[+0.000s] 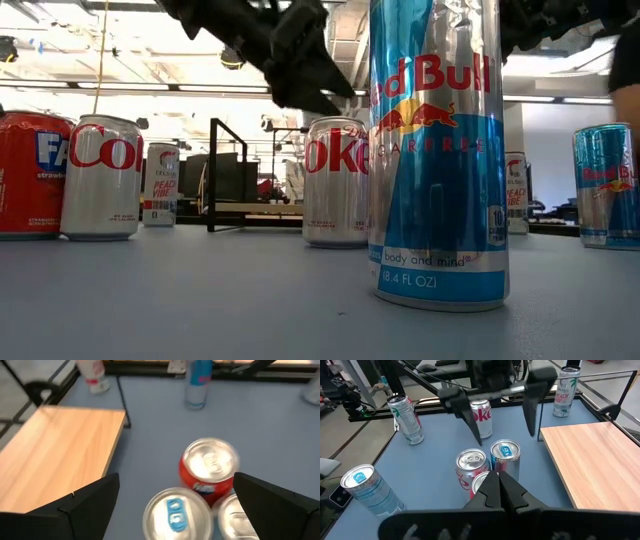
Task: Place canned beverage on shelf
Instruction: Put the top left blue soda can on the shelf
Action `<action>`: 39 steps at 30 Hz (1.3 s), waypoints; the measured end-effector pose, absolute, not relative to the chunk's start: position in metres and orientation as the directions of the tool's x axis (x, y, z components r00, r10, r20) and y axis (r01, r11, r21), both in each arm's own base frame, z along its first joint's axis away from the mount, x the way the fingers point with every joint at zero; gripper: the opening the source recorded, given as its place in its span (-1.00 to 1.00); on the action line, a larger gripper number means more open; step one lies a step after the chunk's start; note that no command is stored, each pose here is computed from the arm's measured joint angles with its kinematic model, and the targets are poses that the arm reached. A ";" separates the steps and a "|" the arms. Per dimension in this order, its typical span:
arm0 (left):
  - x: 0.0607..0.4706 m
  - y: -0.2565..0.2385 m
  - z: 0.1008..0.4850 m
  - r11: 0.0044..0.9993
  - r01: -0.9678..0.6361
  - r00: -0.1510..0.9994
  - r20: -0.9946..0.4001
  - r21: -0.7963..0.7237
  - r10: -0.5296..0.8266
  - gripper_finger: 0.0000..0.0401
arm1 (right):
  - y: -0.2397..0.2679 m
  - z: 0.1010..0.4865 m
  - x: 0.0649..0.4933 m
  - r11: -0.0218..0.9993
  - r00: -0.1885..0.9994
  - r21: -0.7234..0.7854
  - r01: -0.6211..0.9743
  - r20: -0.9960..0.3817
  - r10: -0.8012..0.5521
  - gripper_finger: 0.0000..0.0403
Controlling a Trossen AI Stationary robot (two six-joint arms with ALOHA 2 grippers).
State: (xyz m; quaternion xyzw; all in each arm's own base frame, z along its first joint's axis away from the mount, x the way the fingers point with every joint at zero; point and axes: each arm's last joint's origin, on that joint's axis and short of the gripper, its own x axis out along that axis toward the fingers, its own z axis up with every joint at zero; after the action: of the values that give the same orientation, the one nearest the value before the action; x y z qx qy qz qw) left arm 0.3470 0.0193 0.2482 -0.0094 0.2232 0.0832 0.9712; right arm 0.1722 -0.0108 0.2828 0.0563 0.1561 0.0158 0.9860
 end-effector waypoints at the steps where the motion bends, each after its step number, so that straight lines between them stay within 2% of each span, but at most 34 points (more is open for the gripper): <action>1: 0.348 0.021 0.245 0.985 -0.174 0.883 -0.442 0.013 0.162 0.90 | -0.011 0.283 0.172 0.993 0.951 0.116 -0.014 -0.307 0.049 -1.00; 28: 0.349 0.025 0.225 0.975 -0.219 0.829 -0.519 0.045 0.210 0.88 | -0.011 0.282 0.172 0.993 0.950 0.115 -0.014 -0.309 0.049 -1.00; 33: 0.348 0.024 0.224 0.982 -0.185 0.824 -0.538 0.037 0.176 0.68 | -0.011 0.283 0.172 0.993 0.950 0.115 -0.014 -0.309 0.049 -1.00; 39: 0.347 0.024 0.222 0.985 -0.165 0.812 -0.562 0.041 0.159 0.24 | -0.011 0.283 0.172 0.993 0.950 0.115 -0.014 -0.309 0.049 -1.00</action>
State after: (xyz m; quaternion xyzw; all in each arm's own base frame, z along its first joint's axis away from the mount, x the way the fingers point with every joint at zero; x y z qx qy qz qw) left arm 0.3468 0.0237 0.2215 -0.0050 0.2948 0.0851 0.9517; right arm 0.1721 -0.0108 0.2825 0.0558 0.1574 0.0158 0.9858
